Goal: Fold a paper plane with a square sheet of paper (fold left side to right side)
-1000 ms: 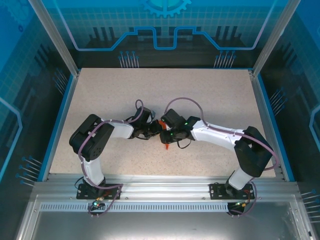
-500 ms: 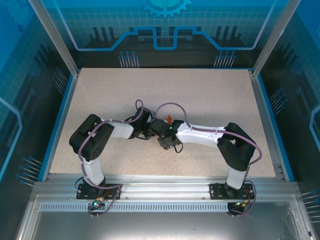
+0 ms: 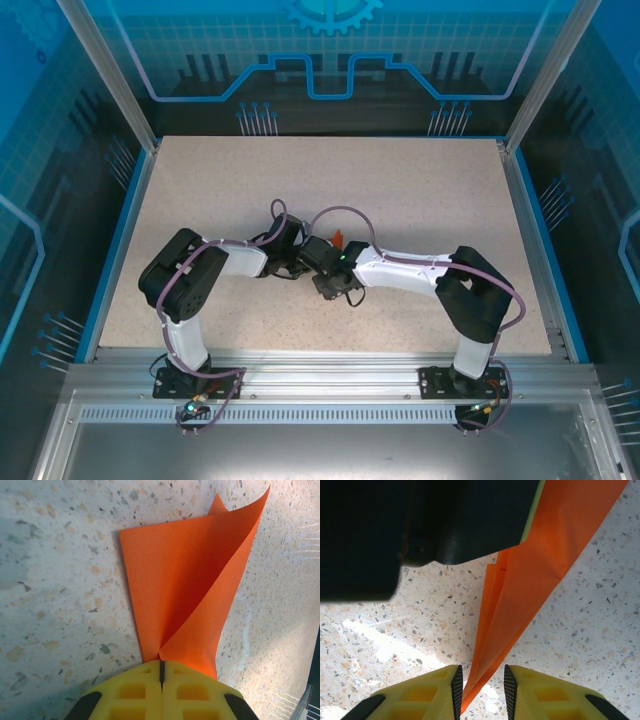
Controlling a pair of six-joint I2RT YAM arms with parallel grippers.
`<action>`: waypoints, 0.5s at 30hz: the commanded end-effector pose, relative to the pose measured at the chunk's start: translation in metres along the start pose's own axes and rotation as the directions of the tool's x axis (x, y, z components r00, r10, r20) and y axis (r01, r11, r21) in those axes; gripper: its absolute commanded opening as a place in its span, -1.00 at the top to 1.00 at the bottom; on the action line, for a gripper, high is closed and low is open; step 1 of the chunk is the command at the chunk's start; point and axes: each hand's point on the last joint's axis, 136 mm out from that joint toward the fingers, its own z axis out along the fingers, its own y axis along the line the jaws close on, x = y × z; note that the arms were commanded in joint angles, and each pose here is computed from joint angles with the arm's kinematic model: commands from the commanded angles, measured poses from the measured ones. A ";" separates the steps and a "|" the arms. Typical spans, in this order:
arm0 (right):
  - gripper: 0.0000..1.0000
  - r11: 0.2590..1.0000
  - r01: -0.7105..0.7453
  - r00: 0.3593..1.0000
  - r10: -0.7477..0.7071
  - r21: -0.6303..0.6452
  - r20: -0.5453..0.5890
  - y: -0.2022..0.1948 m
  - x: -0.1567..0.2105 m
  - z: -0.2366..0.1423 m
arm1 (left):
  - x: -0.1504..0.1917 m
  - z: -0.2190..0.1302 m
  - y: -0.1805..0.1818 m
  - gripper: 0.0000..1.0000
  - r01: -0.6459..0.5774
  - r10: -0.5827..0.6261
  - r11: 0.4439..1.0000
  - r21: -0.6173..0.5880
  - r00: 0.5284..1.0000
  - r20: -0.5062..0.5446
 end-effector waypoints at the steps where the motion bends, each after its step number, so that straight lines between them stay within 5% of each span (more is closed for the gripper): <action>1: 0.40 1.000 0.007 1.000 -0.007 0.000 -0.030 0.009 0.005 0.005 | 0.020 0.003 0.036 1.00 0.043 -0.050 0.993 -0.112 0.997 -0.061; 6: 0.43 1.000 0.001 0.998 -0.001 0.003 -0.055 0.008 0.010 0.008 | 0.019 0.003 0.035 1.00 0.045 -0.051 0.993 -0.112 0.997 -0.058; 15: 0.18 0.978 -0.091 0.986 0.115 -0.189 0.120 -0.018 -0.011 -0.034 | 0.015 -0.004 0.014 1.00 0.007 -0.011 0.998 -0.057 0.998 -0.062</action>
